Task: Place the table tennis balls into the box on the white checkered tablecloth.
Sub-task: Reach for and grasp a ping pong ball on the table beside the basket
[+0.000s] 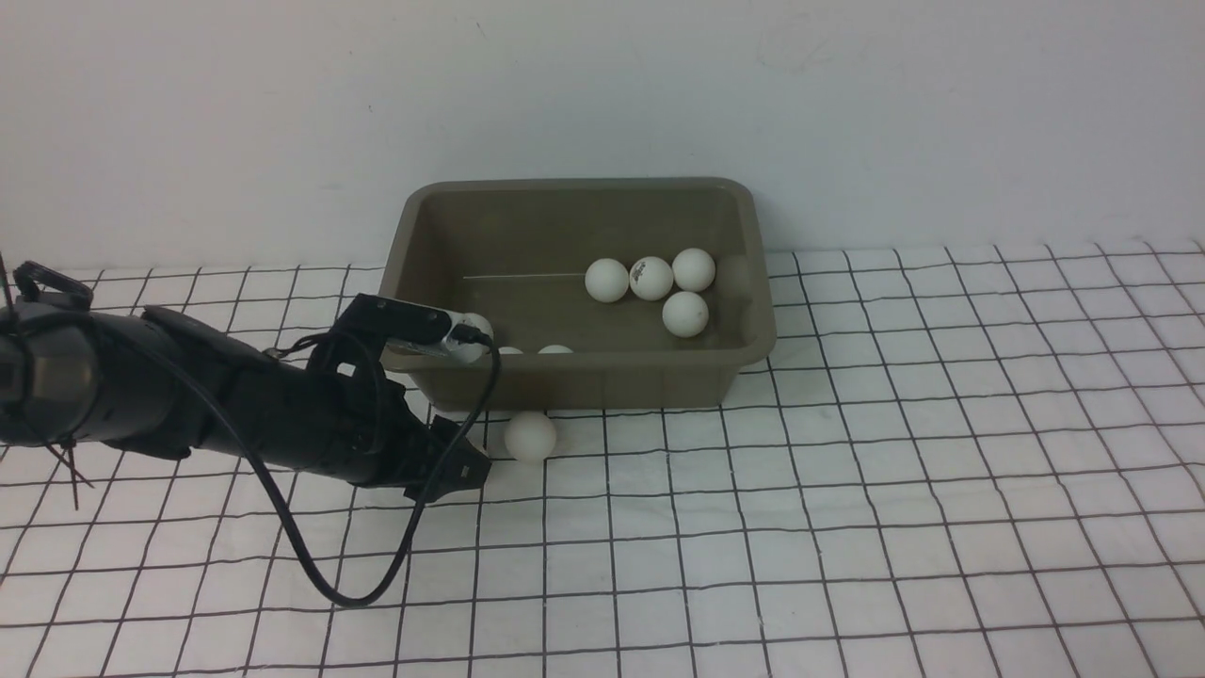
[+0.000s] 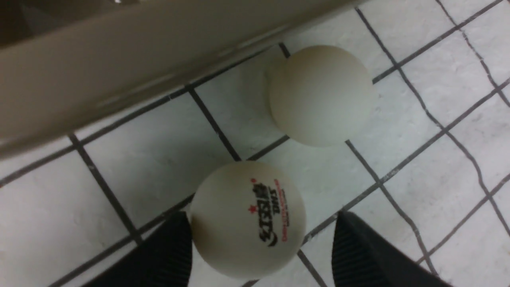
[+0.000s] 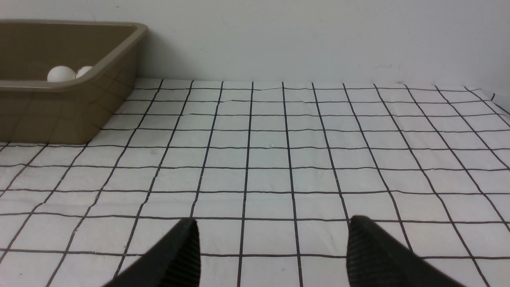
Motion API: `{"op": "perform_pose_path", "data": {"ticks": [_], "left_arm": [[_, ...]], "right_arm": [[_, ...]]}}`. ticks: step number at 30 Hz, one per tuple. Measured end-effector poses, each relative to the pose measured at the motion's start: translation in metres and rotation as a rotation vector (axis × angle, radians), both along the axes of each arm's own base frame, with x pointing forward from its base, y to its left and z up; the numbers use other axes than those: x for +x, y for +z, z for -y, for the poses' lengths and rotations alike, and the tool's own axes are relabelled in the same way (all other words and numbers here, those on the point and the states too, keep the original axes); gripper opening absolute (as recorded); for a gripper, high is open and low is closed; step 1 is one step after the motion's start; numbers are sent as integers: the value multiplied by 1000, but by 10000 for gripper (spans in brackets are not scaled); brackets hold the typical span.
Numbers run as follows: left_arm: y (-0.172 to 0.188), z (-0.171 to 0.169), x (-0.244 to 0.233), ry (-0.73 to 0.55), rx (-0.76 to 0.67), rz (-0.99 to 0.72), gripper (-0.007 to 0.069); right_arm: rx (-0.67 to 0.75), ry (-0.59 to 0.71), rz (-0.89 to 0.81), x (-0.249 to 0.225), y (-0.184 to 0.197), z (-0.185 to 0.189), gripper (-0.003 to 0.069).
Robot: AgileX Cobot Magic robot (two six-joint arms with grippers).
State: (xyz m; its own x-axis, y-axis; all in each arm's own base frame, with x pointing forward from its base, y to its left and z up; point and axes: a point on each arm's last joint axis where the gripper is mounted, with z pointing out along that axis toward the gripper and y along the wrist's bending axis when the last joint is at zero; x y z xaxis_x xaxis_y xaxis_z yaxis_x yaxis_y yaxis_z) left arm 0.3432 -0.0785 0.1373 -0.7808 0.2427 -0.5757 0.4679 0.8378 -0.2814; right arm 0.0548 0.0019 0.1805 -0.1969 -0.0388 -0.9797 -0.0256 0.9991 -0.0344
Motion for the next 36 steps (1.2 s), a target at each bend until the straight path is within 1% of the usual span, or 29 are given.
{"op": "perform_pose_path", "data": {"ticks": [6,9,12,13,18,21,22,23,25,29,32,36], "left_arm": [[-3,1,2,-3,-11,18,426],[-2,1,3,1,-18,32,403],[-1,2,3,-4,-20,37,307],[-2,2,3,-13,-19,36,292],[-3,3,-1,-62,-10,7,292],[-3,5,-7,-103,-21,-49,280],[-3,6,-9,-114,-31,-76,221],[-3,7,-13,-136,-33,-105,115],[1,8,-18,-180,-36,-130,40],[19,8,-26,-243,-27,-113,-1],[39,7,-30,-260,-12,-57,-4],[47,9,-33,-270,-35,-53,-4]], "right_arm": [[0,0,0,0,0,0,452],[0,0,0,0,0,0,452],[0,0,0,0,0,0,452],[0,0,0,0,0,0,452],[0,0,0,0,0,0,452],[0,0,0,0,0,0,452],[0,0,0,0,0,0,452],[0,0,0,0,0,0,452],[0,0,0,0,0,0,452],[0,0,0,0,0,0,452],[0,0,0,0,0,0,452],[0,0,0,0,0,0,452]]}}
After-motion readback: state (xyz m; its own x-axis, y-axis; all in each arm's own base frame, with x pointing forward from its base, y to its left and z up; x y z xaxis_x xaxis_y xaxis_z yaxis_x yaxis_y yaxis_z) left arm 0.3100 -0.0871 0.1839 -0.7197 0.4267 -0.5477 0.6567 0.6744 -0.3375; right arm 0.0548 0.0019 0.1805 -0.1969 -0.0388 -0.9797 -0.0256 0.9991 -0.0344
